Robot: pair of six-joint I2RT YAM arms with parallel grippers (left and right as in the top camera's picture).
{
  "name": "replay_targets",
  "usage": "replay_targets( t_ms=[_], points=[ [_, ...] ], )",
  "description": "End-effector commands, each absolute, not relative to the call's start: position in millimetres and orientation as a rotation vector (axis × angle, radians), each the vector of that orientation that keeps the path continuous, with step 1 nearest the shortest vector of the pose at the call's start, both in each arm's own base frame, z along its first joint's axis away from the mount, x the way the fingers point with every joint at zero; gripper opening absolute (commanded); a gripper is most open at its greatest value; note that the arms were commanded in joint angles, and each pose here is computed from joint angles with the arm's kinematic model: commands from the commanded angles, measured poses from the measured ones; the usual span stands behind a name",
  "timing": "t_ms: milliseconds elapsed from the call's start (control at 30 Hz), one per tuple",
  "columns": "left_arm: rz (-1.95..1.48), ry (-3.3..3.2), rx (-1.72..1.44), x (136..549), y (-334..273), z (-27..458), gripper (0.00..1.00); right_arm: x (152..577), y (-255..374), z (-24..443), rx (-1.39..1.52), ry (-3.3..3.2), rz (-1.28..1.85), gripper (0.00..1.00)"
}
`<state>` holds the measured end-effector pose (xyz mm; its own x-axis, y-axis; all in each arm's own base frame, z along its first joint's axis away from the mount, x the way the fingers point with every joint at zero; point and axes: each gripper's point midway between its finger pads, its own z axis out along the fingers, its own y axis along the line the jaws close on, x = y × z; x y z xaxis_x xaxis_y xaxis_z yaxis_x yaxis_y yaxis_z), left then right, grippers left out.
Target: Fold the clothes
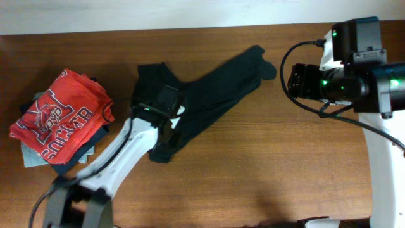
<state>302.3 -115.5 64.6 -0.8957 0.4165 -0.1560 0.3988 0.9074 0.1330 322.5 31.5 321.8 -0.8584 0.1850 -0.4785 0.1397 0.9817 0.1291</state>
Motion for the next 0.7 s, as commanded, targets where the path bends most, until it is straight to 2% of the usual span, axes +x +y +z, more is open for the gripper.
replay_targets(
  t_ms=[0, 200, 467, 667],
  points=[
    [0.188, 2.882, 0.602, 315.6, -114.5, 47.0, 0.68, 323.9, 28.1, 316.8, 0.26, 2.621, 0.09, 0.91],
    [0.128, 2.707, 0.405, 376.2, -110.8, 66.3, 0.95, 333.1, 29.0, 294.8, 0.264, 2.682, 0.074, 0.93],
    [-0.241, 2.496, 0.183, 448.8, -72.7, 96.1, 0.96, 341.6, 30.2, 256.3, 0.271, 2.786, 0.048, 0.93],
    [-0.434, 2.388, 0.122, 481.6, -49.1, 99.6, 0.93, 338.8, 29.9, 242.5, 0.273, 2.821, 0.039, 0.92]
  ],
)
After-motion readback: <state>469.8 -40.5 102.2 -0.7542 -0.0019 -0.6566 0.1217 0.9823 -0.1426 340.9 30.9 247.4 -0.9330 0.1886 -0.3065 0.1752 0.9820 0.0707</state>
